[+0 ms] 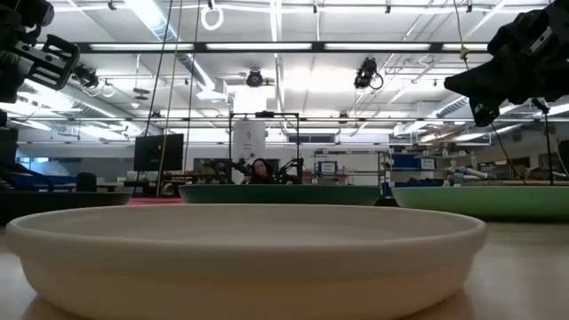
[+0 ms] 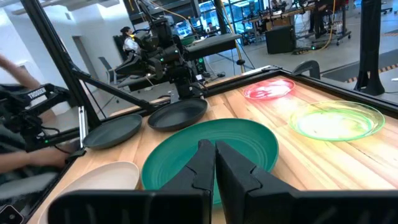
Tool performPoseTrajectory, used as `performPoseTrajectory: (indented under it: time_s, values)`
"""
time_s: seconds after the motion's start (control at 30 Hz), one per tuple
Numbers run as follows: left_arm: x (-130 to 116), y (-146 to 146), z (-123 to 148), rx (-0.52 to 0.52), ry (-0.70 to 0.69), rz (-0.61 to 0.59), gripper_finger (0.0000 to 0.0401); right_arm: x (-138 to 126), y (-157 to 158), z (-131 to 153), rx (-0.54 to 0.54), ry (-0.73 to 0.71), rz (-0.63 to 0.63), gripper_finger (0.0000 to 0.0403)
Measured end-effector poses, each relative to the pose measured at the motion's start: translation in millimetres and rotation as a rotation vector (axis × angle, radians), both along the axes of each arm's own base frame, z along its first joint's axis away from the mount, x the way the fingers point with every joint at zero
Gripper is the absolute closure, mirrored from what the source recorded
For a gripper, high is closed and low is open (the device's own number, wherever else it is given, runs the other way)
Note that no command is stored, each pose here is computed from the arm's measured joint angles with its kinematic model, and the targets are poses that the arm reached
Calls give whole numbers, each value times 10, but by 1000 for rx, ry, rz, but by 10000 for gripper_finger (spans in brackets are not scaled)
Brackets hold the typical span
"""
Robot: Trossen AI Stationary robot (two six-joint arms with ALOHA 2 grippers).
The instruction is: Stack plastic plates
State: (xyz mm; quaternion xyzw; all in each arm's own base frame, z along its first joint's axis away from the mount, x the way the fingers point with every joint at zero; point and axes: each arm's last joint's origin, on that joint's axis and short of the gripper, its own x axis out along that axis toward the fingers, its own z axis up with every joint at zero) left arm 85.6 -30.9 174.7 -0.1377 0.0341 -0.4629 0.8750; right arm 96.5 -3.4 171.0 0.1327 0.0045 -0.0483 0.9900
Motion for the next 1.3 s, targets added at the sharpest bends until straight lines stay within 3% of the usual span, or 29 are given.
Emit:
performPoseTrajectory:
  time_s: [1.1,1.3]
  values:
    - [0,0,0,0,0,-1,363,0,0,-1,0,0,0,378]
    - [0,0,0,0,0,0,363,-3,-25,10,-78,-1,-85,378]
